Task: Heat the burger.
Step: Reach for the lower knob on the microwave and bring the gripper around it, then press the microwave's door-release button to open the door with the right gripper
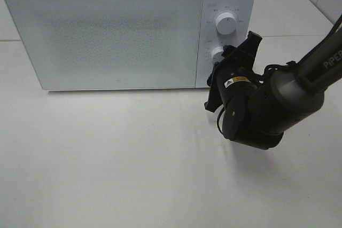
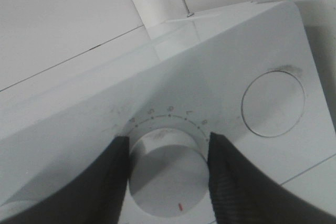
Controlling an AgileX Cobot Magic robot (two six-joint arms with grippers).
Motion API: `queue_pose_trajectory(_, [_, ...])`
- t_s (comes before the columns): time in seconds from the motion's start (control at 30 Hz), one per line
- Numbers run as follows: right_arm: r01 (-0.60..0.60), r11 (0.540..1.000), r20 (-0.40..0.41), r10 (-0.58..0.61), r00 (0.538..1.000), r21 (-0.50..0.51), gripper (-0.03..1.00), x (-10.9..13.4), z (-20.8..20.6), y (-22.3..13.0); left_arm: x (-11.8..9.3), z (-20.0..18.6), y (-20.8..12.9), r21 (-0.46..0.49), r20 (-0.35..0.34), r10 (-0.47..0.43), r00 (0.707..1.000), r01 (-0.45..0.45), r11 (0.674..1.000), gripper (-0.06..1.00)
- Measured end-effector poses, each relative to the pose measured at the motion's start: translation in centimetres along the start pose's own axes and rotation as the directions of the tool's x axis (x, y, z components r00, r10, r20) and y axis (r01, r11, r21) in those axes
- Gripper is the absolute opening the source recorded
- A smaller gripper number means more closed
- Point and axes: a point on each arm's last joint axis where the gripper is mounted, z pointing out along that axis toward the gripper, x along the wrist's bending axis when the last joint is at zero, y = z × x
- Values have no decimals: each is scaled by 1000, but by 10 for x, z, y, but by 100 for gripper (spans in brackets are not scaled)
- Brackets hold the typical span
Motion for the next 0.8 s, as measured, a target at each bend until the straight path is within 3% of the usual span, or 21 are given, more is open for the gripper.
queue_pose_trajectory(0.23, [99,995,-4,-99,995,-13,48,1,0,1,0,0,0,0,0,0,1000,0,1000,99])
queue_pose_trajectory(0.4, [188,982,-16,-188,982,-25,63,10,-3,0,0,0,0,0,0,0,1000,0,1000,99])
queue_pose_trajectory(0.57, [260,966,-21,-260,965,-7,72,14,-11,3,0,0,0,0,0,0,1000,0,1000,99])
queue_pose_trajectory(0.8, [376,925,-16,-375,927,58,73,16,-25,9,0,0,0,0,0,0,1000,0,1000,99])
